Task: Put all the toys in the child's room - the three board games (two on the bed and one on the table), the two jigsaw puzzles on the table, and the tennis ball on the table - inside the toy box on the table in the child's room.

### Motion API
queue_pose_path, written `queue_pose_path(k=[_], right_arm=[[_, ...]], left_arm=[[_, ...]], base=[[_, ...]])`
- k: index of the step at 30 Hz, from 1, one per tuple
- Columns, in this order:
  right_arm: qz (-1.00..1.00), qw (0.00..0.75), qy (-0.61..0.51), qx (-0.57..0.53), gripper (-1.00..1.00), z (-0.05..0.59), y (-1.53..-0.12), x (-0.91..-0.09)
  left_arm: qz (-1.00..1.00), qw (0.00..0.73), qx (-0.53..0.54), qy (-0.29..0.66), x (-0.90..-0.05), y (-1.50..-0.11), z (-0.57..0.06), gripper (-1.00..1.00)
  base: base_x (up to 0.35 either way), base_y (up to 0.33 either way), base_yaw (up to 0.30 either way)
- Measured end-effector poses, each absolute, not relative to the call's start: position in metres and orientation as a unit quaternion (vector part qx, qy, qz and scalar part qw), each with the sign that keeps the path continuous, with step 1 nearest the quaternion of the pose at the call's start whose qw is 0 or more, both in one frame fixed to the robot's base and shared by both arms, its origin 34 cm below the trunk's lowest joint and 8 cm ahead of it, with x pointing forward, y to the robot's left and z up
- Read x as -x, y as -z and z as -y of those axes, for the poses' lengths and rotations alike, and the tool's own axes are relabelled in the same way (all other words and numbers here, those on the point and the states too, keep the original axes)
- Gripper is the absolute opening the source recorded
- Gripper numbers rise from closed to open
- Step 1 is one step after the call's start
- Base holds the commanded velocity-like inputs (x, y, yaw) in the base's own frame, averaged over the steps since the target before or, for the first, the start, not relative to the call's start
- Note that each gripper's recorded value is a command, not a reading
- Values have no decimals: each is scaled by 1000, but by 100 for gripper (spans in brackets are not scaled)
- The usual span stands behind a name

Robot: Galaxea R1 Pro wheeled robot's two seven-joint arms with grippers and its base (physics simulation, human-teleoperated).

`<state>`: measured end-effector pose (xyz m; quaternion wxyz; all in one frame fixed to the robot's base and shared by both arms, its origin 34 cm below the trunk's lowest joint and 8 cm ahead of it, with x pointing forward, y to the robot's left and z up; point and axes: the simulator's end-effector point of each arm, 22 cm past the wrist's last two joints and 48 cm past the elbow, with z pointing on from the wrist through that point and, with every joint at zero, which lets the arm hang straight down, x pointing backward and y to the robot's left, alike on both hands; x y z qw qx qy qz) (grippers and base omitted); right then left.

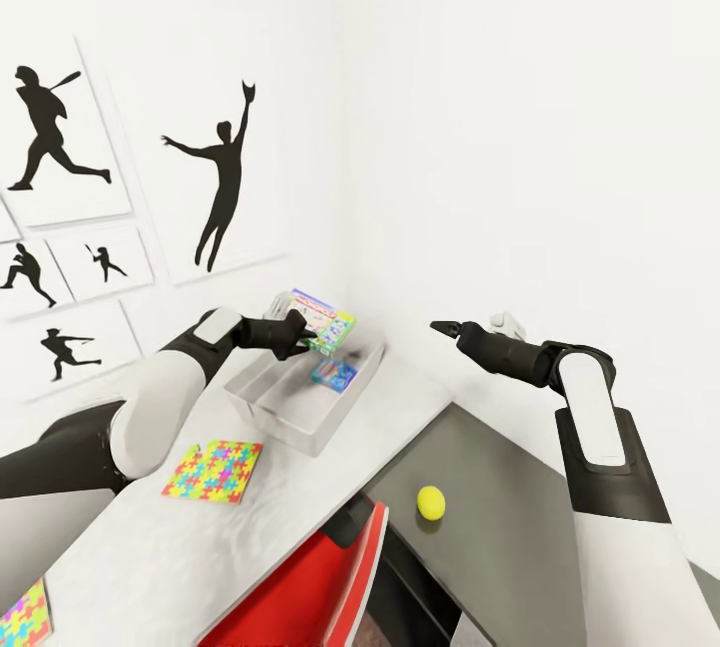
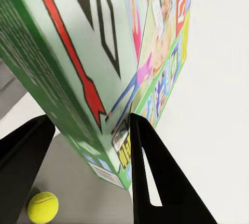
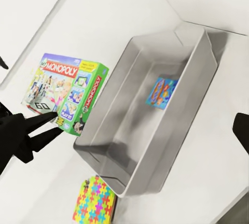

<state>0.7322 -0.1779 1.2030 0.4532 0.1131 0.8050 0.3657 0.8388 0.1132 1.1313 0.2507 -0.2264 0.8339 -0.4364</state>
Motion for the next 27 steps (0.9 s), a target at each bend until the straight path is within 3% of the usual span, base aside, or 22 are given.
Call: queue_pose_path(k=[27], right_arm=[[-815,435,-363,-121,100,178,-1175,-740]], left_arm=[[-843,227,245,422,-838,-1081,-127,-100]], base=[[0,0,0]])
